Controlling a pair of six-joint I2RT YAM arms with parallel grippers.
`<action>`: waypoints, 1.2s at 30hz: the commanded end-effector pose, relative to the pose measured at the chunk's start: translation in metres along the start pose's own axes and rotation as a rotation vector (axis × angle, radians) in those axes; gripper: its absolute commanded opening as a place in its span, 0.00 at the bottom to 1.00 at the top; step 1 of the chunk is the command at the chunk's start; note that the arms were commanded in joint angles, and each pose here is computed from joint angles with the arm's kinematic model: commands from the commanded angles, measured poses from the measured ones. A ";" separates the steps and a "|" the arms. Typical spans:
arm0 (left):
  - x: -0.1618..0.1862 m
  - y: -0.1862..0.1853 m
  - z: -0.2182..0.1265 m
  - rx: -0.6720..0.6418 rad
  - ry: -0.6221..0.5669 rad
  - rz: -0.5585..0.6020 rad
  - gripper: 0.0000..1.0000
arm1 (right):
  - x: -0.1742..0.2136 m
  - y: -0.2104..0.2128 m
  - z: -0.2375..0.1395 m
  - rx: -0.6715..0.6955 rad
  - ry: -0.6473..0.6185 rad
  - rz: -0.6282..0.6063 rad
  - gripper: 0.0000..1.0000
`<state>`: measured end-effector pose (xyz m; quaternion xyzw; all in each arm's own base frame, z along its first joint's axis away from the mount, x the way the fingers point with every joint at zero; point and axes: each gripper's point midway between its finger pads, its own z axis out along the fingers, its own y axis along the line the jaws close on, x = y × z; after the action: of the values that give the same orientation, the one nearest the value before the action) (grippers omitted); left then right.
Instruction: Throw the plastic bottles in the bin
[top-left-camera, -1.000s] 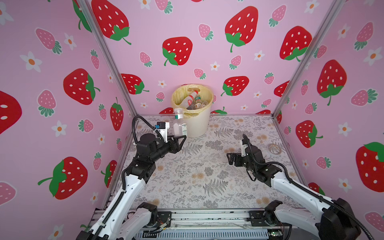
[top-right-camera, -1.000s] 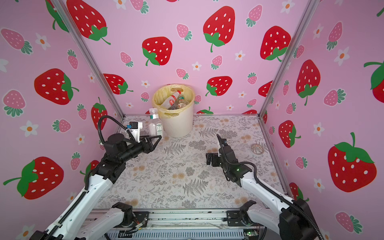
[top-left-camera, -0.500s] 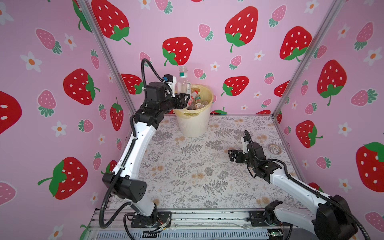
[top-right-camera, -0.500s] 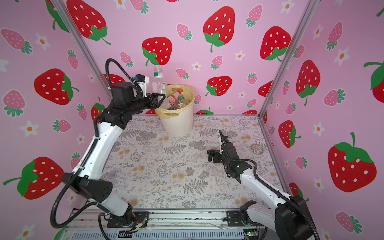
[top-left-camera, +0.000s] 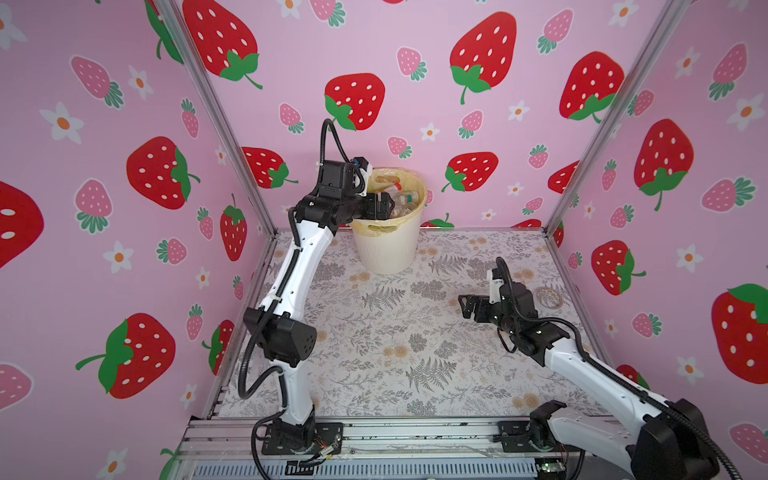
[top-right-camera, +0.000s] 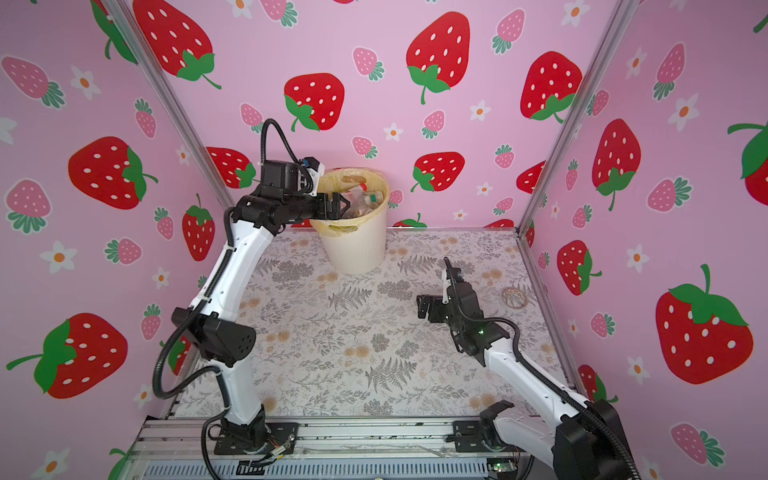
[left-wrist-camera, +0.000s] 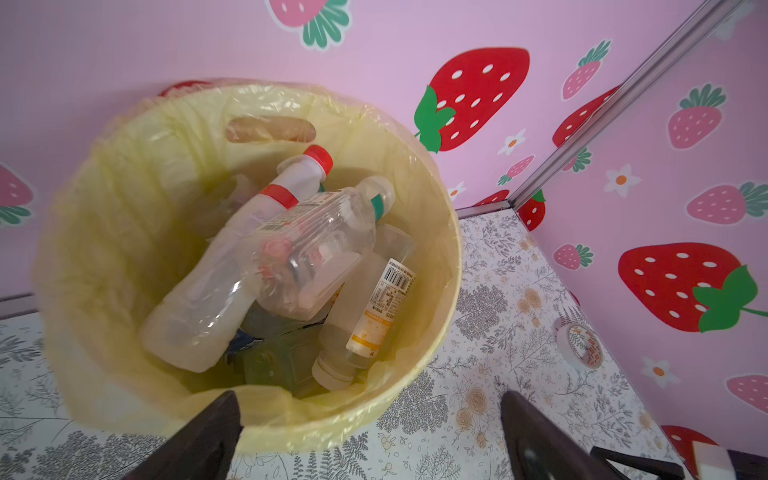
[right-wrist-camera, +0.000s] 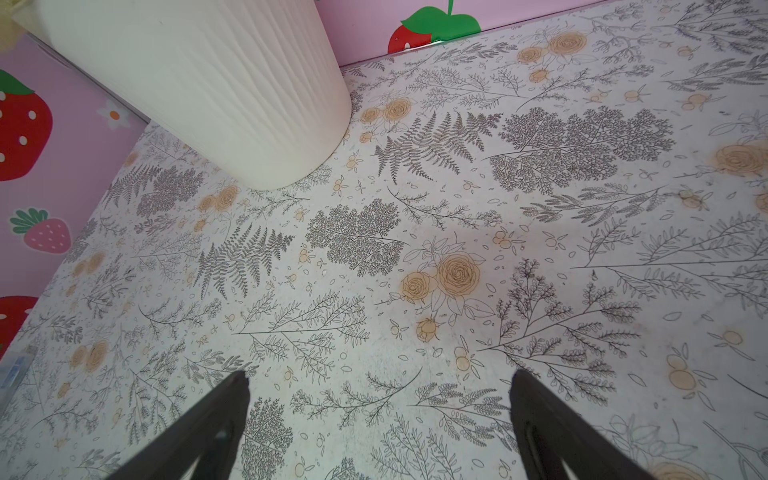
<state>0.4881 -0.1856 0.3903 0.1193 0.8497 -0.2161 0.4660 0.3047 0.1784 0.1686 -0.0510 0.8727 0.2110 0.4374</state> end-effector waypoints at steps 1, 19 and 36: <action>-0.041 -0.014 -0.061 -0.010 -0.183 0.061 0.99 | -0.008 0.005 -0.001 -0.018 -0.010 0.021 0.99; 0.048 0.032 -0.090 -0.220 -0.115 -0.035 0.99 | -0.003 0.000 0.001 -0.005 0.004 -0.013 0.99; 0.159 0.105 -0.094 -0.519 -0.083 -0.175 0.99 | -0.026 -0.059 -0.013 0.170 -0.085 -0.021 0.99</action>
<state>0.3729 -0.0730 0.2721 -0.0431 0.8843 -0.0767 0.4587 0.3262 0.1312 0.1737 -0.0158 0.8701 0.1559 0.4673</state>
